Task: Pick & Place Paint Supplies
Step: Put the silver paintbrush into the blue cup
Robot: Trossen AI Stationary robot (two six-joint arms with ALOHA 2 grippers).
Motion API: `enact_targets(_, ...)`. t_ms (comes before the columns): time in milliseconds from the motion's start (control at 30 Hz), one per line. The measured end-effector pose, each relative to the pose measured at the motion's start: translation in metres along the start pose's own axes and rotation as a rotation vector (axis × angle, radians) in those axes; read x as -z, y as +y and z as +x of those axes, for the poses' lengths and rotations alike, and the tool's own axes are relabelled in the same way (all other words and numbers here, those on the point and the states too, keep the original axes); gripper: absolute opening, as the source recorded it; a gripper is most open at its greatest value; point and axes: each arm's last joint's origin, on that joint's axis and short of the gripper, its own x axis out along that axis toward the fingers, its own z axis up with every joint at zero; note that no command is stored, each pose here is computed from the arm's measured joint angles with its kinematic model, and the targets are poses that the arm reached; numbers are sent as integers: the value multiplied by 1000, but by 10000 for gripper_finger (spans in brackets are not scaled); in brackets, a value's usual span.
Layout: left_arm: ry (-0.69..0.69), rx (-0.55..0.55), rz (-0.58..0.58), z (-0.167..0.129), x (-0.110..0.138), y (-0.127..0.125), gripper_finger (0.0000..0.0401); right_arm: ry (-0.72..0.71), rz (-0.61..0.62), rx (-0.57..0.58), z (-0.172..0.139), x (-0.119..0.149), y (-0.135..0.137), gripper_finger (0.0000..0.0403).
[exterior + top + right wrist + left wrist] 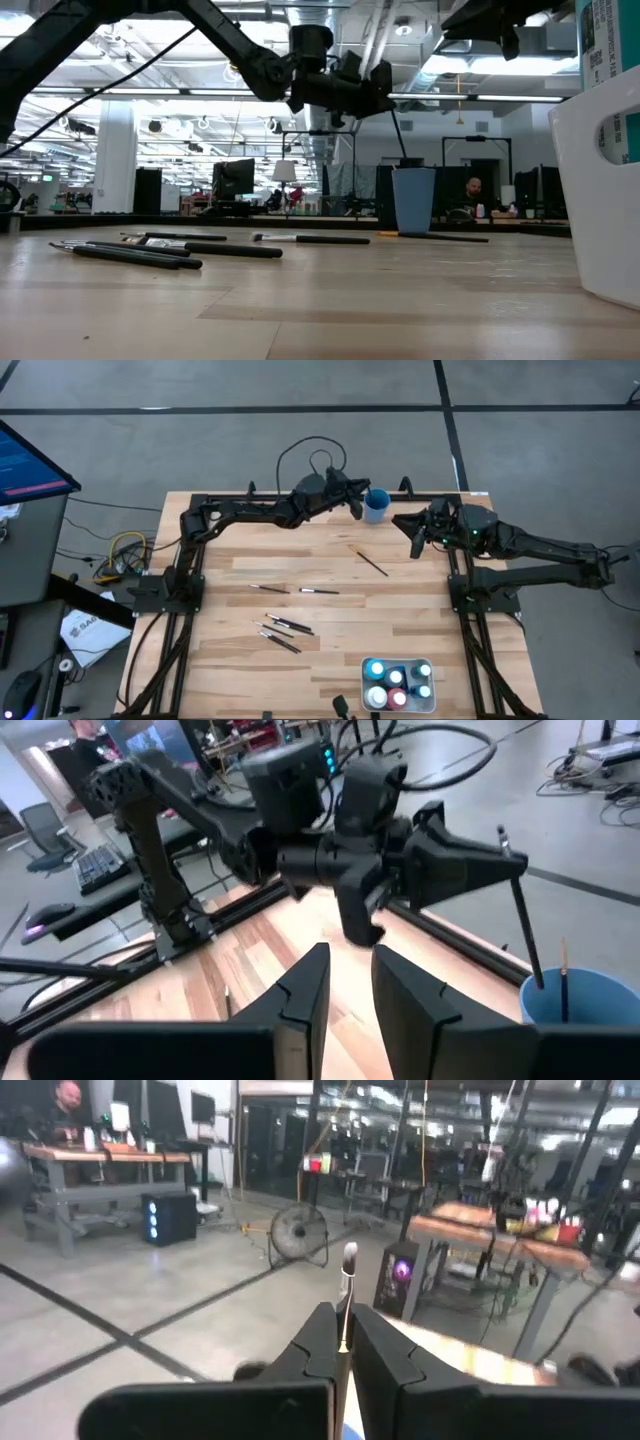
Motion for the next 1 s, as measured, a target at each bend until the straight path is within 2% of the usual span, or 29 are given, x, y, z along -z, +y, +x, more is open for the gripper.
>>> enact_targets(300, 27, -4, 5, 4, 17, -1, 1, 2, -1, 7, 0, 0, 0, 71)
enact_targets(700, 38, -32, 5, 5, 27, 1, 10, 42, -8, 22, 4, 5, -1, 71)
enact_targets(833, 49, -30, 10, 5, 28, -1, 35, 48, -8, 29, 7, 5, 0, 71)
enact_targets(1000, 78, -5, 15, 5, 30, -1, 86, 113, -1, 110, 11, 14, -4, 71)
